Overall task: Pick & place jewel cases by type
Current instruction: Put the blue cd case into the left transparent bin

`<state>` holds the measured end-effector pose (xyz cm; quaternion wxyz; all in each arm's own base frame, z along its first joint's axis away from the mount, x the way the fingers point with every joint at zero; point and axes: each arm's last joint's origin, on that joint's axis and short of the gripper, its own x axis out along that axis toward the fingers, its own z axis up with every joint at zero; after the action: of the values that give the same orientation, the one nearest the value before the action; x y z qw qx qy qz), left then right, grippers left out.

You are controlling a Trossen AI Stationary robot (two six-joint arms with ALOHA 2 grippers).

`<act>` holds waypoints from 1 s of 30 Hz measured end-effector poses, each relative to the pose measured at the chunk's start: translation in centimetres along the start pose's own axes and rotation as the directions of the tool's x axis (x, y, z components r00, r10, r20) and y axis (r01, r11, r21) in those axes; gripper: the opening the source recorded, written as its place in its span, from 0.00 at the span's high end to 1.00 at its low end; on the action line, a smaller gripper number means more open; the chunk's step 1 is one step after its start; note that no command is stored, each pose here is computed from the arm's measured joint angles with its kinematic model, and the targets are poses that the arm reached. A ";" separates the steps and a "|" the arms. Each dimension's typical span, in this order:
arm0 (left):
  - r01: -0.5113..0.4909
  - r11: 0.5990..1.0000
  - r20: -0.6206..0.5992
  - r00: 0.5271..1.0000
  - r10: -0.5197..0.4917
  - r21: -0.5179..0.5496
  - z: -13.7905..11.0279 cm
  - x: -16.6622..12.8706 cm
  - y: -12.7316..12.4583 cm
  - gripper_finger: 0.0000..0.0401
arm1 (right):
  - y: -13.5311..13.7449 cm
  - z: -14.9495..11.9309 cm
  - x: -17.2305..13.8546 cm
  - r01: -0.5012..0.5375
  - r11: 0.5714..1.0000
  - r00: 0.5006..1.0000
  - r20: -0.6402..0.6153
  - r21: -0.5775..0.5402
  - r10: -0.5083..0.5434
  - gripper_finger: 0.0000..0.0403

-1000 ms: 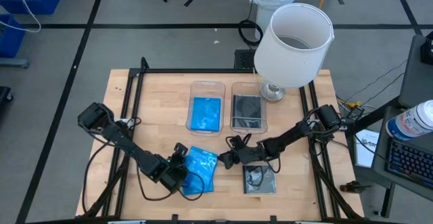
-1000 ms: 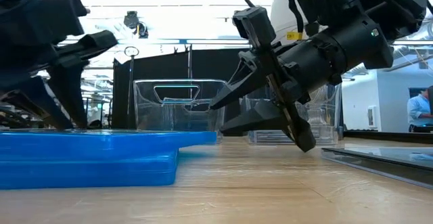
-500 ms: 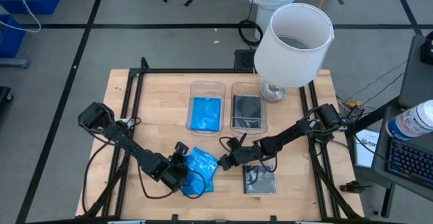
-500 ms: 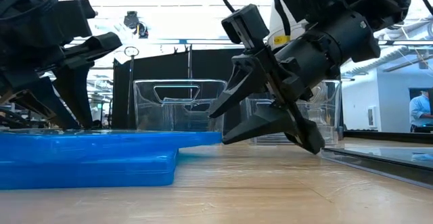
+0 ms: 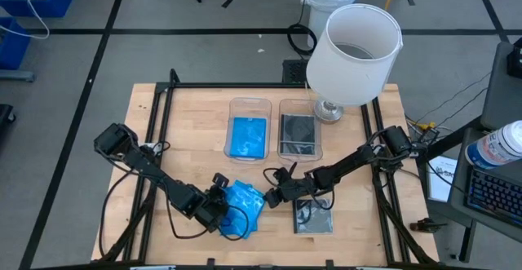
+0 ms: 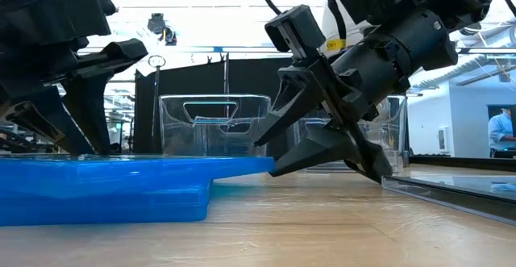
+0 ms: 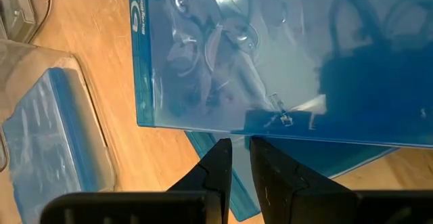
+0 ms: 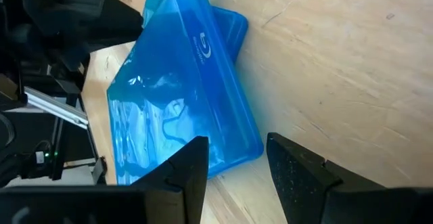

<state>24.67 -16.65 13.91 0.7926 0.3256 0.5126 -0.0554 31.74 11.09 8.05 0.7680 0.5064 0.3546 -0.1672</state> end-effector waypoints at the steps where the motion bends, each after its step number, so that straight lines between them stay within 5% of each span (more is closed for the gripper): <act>1: 0.000 1.000 0.001 1.000 0.000 -0.001 0.0 0.0 0.0 0.84 | 0.0 -0.1 0.0 0.002 1.000 1.000 0.010 -0.003 -0.002 0.64; 14: -0.100 0.993 0.021 0.995 0.099 0.065 0.2 -0.9 0.1 0.84 | -0.1 -0.7 0.0 0.016 0.999 1.000 0.021 -0.041 -0.015 0.64; 25: 0.190 0.980 0.075 0.980 -0.185 -0.066 -0.5 -5.0 -2.4 0.84 | 0.5 -0.5 0.0 -0.048 0.992 0.998 0.021 -0.113 0.051 0.64; 30: 0.225 0.972 0.057 0.973 -0.222 -0.065 -0.7 -5.0 -4.6 0.84 | 0.7 0.1 0.0 -0.088 0.988 0.996 -0.014 -0.130 0.087 0.64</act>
<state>19.82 -21.07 15.82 0.8048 0.2361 0.5279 -0.1341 32.24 11.35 8.52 0.8044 0.4709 0.3457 -0.1077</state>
